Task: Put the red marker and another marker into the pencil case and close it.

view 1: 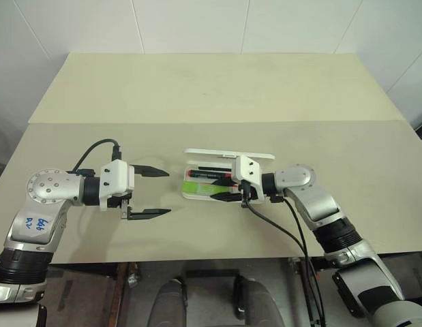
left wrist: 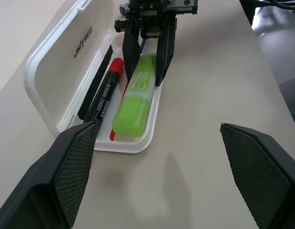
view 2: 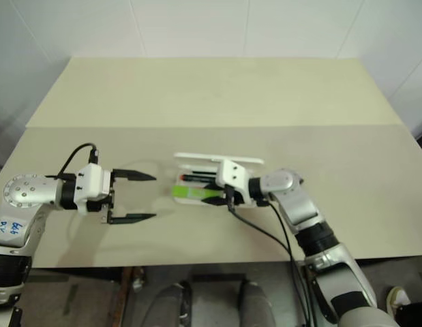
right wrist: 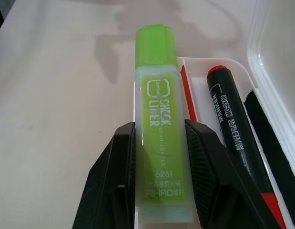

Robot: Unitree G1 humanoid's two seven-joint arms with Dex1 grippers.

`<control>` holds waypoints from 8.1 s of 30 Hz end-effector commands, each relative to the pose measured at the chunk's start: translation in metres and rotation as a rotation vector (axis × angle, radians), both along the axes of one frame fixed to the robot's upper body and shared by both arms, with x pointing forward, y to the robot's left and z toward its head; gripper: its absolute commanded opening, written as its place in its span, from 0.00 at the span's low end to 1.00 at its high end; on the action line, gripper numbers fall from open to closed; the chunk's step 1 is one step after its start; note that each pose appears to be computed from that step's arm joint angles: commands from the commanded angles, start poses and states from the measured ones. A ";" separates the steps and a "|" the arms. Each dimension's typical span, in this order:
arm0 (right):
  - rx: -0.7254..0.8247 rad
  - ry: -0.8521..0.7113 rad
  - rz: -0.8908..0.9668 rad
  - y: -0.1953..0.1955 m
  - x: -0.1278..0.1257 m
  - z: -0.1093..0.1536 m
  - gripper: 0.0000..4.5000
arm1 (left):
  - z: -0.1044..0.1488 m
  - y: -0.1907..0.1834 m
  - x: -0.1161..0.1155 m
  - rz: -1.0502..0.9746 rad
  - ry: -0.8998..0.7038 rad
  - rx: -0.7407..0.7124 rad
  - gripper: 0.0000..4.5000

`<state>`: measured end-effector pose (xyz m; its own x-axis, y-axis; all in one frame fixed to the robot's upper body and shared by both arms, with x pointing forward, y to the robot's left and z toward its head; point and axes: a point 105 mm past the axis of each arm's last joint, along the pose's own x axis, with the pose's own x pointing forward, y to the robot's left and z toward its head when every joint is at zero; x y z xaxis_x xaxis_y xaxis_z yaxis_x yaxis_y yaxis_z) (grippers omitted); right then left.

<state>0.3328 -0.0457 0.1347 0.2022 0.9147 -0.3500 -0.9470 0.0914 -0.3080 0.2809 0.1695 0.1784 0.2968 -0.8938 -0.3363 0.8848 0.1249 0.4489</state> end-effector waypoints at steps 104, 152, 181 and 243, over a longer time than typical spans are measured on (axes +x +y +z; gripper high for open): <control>0.073 0.060 -0.906 -0.220 0.024 -0.019 0.08 | 0.023 -0.066 -0.002 -0.093 -0.004 -0.170 0.98; -0.046 0.037 -0.119 -0.086 0.000 0.014 0.08 | 0.015 -0.050 -0.005 -0.055 -0.014 -0.132 0.98; -0.018 0.103 -0.063 -0.104 -0.049 0.034 0.99 | 0.017 -0.041 -0.006 -0.048 -0.016 -0.135 0.98; 0.195 -0.121 -0.251 -0.119 -0.064 0.057 1.00 | 0.033 -0.058 0.100 0.165 -0.046 -0.278 0.01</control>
